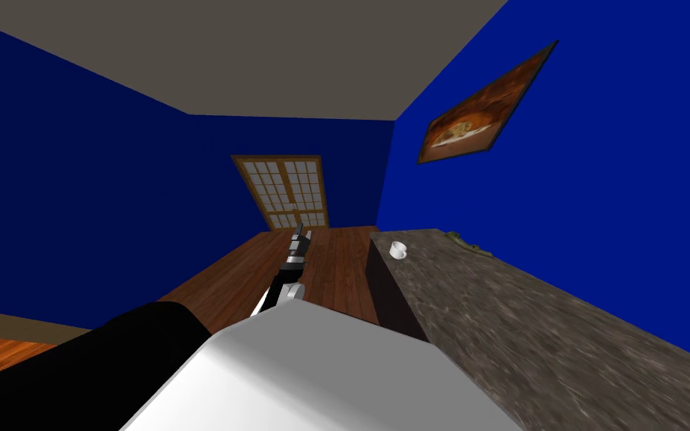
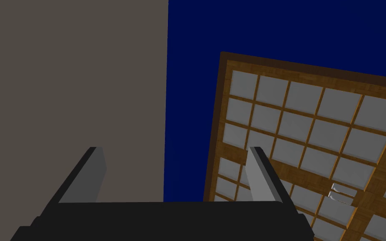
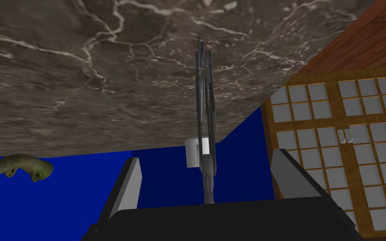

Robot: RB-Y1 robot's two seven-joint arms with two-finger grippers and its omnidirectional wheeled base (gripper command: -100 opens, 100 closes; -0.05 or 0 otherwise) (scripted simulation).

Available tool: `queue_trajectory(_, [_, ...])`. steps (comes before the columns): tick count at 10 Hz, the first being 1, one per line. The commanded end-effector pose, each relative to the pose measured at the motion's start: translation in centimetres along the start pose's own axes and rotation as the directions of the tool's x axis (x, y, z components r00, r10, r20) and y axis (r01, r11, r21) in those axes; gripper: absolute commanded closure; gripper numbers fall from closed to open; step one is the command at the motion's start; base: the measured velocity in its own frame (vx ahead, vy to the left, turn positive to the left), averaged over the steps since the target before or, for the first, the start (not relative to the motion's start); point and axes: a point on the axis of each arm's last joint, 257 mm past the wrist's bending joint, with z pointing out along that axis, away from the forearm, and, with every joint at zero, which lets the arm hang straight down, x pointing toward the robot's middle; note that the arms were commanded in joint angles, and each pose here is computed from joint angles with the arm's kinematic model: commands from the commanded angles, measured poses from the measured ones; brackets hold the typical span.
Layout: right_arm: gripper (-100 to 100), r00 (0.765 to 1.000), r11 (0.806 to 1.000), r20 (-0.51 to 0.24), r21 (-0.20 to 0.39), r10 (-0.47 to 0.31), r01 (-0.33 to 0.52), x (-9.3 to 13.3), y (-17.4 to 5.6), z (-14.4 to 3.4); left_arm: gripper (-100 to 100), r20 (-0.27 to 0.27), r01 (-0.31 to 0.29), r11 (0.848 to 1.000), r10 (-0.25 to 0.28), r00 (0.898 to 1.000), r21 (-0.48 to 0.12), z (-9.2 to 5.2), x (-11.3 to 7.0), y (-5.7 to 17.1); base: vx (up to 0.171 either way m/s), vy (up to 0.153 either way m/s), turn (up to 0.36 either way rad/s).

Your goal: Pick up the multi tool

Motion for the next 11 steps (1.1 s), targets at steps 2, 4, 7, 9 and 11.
queue_trajectory(2, [-100,1.000,1.000,-0.010,0.000,0.013,-0.013,-0.5,-0.4,1.5,0,0.000,0.000,1.000,0.000,1.000,0.000,0.0,0.0,0.0,-0.027,-0.006,0.035])
queue_trajectory(4, [-100,1.000,1.000,-0.018,0.003,0.024,-0.024,-1.0,-0.8,3.0,0,0.000,0.000,1.000,0.000,1.000,0.000,0.0,0.0,0.0,-0.153,-0.010,0.070])
queue_trajectory(7, [-100,0.999,1.000,-0.028,0.012,0.029,-0.029,-2.5,-1.5,5.9,0,0.000,0.000,1.000,0.000,1.000,0.000,0.0,0.0,0.0,-0.101,-0.021,0.049])
queue_trajectory(9, [-100,0.999,0.999,-0.029,0.020,0.038,-0.038,-3.3,-1.8,7.3,0,0.000,0.000,1.000,0.000,1.000,0.000,0.0,0.0,0.0,-0.089,-0.005,0.048])
queue_trajectory(11, [-100,0.999,0.999,-0.027,0.028,0.046,-0.045,-4.3,-2.1,8.6,0,0.000,0.000,1.000,0.000,1.000,0.000,0.0,0.0,0.0,-0.093,-0.013,0.051])
